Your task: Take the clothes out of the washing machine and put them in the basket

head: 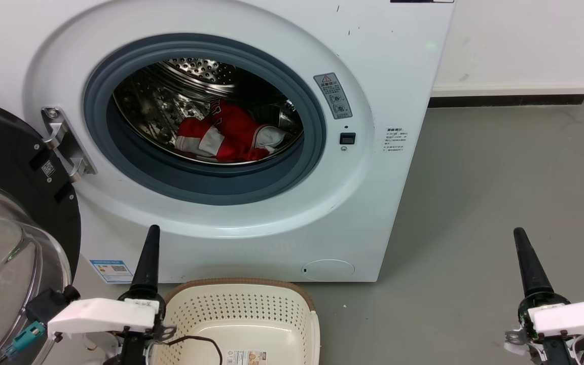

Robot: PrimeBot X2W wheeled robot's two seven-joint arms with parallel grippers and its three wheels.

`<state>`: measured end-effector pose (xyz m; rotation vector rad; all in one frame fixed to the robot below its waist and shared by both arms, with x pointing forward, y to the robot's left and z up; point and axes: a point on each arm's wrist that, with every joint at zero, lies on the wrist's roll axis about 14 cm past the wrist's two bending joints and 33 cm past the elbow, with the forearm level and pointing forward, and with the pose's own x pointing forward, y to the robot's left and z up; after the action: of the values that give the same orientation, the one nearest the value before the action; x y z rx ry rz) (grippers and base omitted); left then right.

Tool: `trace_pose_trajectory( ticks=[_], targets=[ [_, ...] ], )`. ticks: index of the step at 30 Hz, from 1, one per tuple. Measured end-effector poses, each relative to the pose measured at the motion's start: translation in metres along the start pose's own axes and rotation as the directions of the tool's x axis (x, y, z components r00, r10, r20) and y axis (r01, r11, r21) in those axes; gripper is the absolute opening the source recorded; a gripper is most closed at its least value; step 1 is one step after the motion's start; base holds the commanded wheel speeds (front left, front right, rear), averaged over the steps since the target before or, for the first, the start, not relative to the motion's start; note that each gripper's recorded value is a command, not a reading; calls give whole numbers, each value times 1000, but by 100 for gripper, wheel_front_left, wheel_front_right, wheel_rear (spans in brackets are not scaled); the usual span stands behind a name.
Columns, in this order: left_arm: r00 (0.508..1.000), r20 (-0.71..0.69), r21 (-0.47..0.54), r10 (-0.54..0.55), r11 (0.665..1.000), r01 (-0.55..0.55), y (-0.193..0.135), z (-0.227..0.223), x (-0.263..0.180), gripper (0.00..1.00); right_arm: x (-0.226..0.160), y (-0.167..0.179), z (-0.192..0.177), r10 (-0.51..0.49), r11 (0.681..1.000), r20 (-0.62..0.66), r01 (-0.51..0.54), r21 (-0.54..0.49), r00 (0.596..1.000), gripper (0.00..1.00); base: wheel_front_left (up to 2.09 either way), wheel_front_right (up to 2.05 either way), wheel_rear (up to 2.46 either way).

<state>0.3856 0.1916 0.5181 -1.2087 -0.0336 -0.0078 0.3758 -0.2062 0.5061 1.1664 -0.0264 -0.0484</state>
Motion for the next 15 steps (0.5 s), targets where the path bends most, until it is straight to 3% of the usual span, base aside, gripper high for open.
trace_pose_trajectory(
  ticks=[6,15],
  targets=[
    [1000,-20,163,-19,986,22,-6,-7,0,100,-1,8,-2,25,984,-6,-25,-176,1000,100,0,0,0],
    [999,-42,354,-31,934,44,-10,-13,0,100,-2,14,-9,47,934,-34,-56,-354,998,100,0,0,0]
  ],
)
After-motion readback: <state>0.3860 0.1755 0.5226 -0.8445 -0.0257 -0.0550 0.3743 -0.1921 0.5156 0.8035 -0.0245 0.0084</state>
